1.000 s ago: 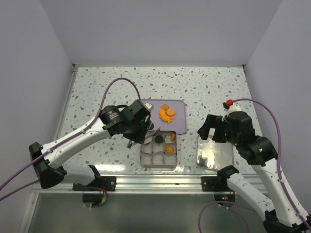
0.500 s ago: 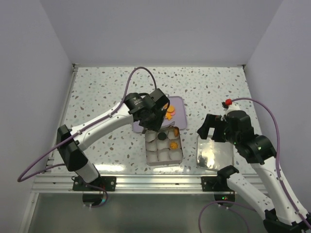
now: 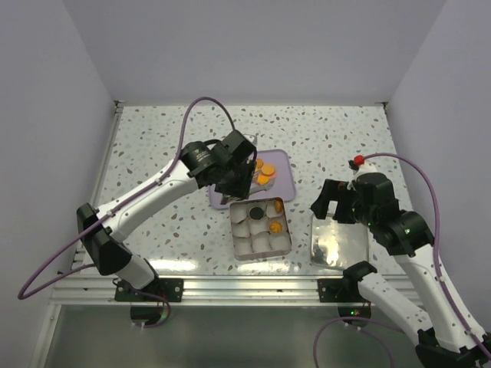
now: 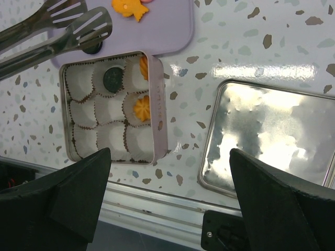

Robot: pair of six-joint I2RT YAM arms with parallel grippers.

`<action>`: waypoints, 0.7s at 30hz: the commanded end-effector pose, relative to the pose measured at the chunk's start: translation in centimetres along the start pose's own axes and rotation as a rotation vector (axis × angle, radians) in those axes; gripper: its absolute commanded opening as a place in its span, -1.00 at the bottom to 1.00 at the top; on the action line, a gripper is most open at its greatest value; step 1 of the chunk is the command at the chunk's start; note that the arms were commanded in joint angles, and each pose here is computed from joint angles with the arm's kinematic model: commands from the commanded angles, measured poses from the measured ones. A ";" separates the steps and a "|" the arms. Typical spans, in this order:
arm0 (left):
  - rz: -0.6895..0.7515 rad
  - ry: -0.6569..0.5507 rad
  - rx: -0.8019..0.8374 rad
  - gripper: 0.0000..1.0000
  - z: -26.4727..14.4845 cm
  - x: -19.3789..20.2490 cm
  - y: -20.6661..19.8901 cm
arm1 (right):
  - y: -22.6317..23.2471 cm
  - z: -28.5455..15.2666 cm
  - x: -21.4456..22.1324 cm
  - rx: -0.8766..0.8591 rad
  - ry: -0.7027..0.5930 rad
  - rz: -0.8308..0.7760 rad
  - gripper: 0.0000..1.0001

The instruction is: Pack the cookies

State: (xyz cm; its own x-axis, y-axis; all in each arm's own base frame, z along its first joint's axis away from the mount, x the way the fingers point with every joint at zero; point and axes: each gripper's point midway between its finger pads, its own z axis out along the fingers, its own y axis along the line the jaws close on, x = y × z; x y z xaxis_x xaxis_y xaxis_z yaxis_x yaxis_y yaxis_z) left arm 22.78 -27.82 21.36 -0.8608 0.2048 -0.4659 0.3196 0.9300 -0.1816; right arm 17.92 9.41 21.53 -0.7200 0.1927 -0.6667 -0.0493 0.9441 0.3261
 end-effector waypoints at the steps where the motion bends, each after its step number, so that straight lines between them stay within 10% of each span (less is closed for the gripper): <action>1: -0.052 -0.058 0.026 0.02 -1.2 -0.6 0.7 | 0.4 0.0 -1.2 -0.009 -0.044 -0.013 0.97; 21: -0.046 -0.005 -0.093 0.11 5.9 -2.0 1.5 | 0.2 -0.4 -1.3 -0.004 -0.048 -0.019 0.97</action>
State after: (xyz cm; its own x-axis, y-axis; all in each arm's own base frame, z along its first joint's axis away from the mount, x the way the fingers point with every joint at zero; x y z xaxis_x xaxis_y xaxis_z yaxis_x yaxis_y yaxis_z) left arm 25.41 -27.89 15.43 -0.8976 0.1971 -0.3942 0.2544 0.9621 -0.0984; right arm 18.04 9.45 21.58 -0.7178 0.1896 -0.6700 -0.0536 0.9443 0.3247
